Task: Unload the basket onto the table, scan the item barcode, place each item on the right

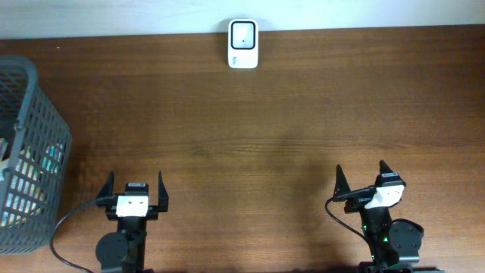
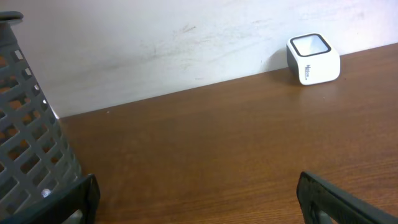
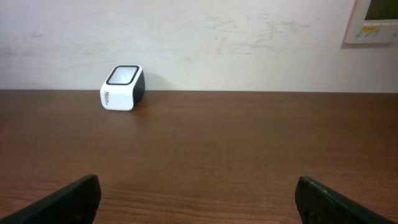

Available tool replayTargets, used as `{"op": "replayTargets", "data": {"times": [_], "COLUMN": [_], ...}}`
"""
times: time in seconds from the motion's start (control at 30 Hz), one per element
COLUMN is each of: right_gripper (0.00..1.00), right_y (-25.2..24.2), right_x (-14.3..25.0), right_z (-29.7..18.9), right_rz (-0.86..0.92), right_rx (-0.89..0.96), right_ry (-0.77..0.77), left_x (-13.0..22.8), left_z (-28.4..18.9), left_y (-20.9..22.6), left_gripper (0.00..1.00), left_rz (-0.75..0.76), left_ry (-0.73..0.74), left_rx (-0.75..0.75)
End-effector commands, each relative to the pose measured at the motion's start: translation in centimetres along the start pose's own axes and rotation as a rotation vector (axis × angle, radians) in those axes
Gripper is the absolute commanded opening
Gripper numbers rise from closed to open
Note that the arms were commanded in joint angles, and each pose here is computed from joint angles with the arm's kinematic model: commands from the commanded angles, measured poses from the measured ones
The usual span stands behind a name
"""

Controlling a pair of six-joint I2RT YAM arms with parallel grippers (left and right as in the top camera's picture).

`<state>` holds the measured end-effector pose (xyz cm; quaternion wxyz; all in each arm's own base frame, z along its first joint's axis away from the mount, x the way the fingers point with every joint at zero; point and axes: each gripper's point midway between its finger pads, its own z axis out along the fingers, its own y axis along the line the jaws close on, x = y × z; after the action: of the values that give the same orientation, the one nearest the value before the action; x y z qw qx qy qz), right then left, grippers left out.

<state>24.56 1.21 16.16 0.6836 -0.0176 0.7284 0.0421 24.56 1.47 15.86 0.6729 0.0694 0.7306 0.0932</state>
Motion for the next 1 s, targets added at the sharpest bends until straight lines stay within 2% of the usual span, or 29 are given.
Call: {"op": "replayTargets", "data": {"times": [0.0,0.97], "right_gripper": [0.99,0.99], "right_y": [-0.02,-0.02], "right_x": [0.38,0.38], "right_z": [0.04,0.04], "right_rz": [0.009,0.009], "right_rx": [-0.002,-0.002], "right_ry": [0.008,0.008], "left_x": [0.18,-0.23], "left_z": [0.01,0.02], "left_y": [-0.01,-0.42], "left_gripper": [0.99,0.99], "left_rz": [0.012,0.012], "left_ry": [0.000,-0.016], "left_rx": [-0.003,0.022]}}
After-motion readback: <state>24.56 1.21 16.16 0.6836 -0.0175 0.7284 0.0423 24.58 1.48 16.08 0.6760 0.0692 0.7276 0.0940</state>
